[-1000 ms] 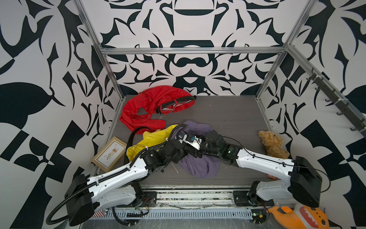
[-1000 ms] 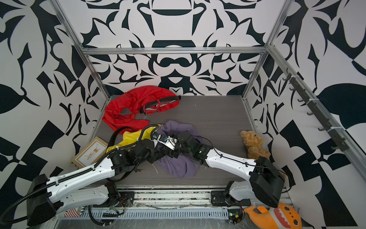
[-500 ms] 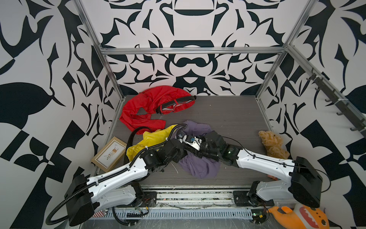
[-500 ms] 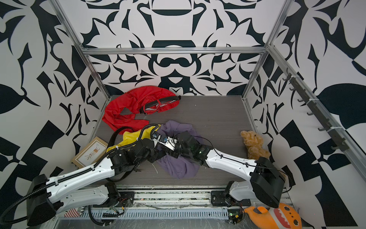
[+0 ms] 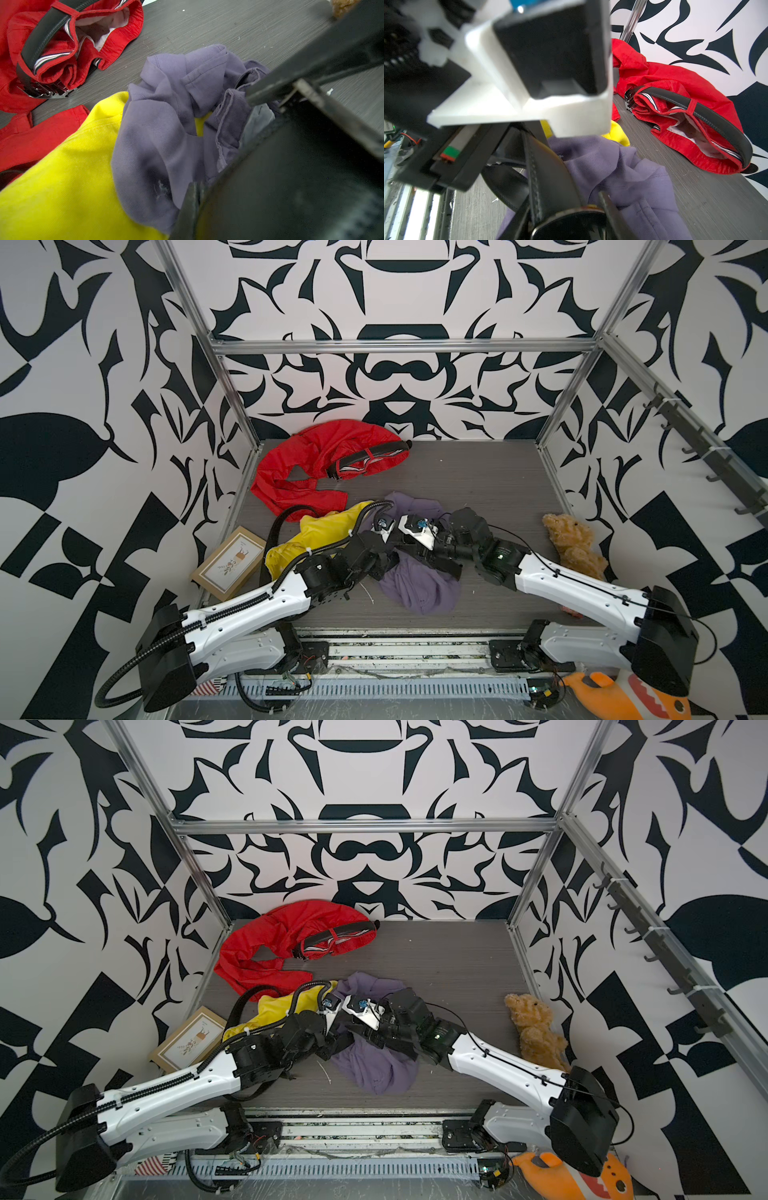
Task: Remove the belt from the trousers
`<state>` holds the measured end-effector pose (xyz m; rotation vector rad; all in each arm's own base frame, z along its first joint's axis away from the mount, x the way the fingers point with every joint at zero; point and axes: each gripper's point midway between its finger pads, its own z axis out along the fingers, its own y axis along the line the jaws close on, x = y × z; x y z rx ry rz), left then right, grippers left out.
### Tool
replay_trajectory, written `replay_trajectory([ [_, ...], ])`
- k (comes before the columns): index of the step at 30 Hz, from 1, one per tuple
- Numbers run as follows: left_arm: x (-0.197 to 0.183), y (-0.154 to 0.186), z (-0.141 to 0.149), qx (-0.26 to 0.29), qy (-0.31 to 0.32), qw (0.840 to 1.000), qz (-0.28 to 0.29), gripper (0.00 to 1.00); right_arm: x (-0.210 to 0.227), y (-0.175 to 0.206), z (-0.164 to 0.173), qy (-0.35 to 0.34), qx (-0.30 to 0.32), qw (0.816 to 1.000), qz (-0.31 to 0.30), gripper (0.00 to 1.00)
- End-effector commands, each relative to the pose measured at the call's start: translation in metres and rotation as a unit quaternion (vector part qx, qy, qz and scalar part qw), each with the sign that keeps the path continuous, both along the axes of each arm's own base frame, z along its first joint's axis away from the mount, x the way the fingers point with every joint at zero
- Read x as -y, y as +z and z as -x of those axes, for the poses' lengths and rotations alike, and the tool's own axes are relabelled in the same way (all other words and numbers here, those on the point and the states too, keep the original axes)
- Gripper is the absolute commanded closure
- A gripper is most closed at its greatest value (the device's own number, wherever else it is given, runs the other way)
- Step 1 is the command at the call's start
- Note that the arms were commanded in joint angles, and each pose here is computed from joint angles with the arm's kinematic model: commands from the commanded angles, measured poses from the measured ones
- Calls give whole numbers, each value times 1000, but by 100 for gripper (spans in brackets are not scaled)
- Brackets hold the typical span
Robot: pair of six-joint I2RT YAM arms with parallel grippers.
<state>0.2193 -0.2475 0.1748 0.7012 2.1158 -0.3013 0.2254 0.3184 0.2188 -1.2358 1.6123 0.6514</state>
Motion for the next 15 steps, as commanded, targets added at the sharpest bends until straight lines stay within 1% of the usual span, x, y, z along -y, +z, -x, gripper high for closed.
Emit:
replay_trajectory([
  [1,-44,-15,-3,-4,77,996,-39,100,39,2,-25,-82,-30,996,16,100],
  [3,-50,-13,-4,2,86,995,-40,100,48,0,-26,-91,-47,995,17,100],
  [7,-61,-1,-6,26,106,994,-30,100,60,-10,-28,-105,-81,990,42,100],
  [9,-65,5,-7,38,113,993,-23,100,64,-13,-28,-110,-89,989,52,100],
  [15,-78,19,-9,66,127,990,-19,100,71,-14,-23,-105,-121,986,48,100],
])
